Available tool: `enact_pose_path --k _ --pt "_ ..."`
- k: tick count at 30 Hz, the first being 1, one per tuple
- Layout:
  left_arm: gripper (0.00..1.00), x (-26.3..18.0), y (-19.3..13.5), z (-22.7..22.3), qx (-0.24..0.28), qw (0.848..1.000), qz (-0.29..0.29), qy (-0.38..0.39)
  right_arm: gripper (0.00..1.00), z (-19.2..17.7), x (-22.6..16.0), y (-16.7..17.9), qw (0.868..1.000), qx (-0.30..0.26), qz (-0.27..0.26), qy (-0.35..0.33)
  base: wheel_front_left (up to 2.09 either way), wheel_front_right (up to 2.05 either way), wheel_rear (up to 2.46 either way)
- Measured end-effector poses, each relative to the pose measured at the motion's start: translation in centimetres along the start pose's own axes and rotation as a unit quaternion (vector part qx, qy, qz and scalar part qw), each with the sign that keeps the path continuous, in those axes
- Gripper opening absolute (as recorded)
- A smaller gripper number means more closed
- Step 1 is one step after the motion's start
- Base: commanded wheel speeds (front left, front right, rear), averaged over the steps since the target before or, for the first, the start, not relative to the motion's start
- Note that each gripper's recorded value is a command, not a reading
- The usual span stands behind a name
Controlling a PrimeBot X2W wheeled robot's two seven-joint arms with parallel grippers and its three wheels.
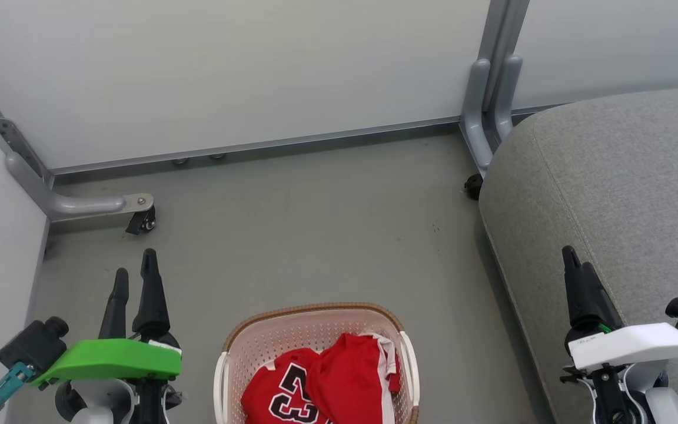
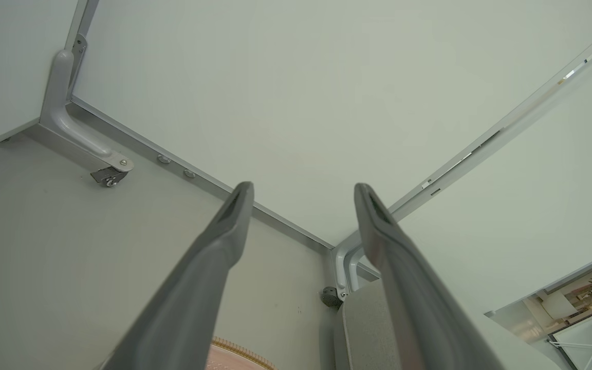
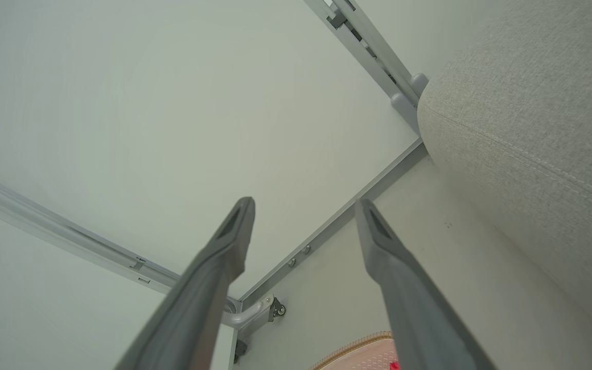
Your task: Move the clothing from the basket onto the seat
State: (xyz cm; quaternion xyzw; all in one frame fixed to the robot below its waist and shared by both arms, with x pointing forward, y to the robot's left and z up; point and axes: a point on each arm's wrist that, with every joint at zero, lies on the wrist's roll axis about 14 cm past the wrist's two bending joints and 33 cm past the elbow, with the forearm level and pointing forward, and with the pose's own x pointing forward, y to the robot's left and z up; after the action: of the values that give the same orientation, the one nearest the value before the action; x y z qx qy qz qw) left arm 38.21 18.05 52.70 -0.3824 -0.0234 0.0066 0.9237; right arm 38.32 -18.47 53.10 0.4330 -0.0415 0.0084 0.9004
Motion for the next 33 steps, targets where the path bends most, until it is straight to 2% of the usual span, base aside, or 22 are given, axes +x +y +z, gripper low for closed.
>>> enact_pose_path --k 12,33 --pt "1.00 0.0 -0.7 -0.2 0.095 0.995 -0.011 -0.005 1.00 -0.1 0.1 0.8 0.996 -0.087 0.017 -0.004 0.00 0.00 0.00" --pt "1.00 -0.1 -2.0 -0.9 0.225 0.973 -0.040 -0.012 1.00 -0.5 0.1 2.4 0.976 -0.210 0.054 -0.010 0.00 0.00 0.00"
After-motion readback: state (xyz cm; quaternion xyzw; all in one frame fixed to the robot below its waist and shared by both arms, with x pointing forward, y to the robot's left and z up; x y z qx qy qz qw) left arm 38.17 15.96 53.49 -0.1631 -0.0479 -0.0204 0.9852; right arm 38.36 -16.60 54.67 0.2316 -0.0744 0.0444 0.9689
